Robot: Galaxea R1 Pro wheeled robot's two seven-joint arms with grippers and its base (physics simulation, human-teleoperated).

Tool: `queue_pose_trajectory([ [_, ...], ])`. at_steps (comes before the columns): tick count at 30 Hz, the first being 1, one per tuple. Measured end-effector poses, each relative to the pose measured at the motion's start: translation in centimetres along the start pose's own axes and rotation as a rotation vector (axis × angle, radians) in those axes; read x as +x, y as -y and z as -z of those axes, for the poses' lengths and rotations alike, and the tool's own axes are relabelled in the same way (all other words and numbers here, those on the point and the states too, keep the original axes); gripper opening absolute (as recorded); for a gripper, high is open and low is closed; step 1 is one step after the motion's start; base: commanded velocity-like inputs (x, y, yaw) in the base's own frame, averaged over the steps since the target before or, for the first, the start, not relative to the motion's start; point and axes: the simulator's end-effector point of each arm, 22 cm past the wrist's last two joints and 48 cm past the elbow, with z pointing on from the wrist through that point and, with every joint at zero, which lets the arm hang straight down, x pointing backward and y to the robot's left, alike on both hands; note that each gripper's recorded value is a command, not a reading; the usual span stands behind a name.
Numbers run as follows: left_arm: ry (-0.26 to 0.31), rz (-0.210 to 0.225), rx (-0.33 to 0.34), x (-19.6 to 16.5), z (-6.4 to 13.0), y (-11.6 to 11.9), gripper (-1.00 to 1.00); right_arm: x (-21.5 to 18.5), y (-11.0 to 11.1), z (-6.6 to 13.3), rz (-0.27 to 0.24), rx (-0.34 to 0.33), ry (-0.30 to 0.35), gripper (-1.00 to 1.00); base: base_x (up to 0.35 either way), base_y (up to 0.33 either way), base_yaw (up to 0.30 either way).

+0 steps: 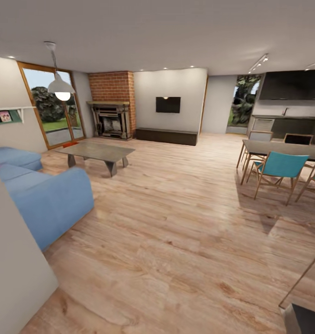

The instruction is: Move the two storage containers from the living room to the garage. In the garage, place one container on the floor and stack the other container on top of it (either order is fine).

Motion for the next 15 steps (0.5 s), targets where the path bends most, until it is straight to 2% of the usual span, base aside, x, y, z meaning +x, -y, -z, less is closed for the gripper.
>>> queue_pose_trajectory([
  [15, -0.009, 0.002, -0.001, 0.65, -0.02, -0.11, 1.00, -0.01, 0.00, 0.00, -0.002, 0.000, 0.000, 1.00, 0.322, 0.000, -0.245],
])
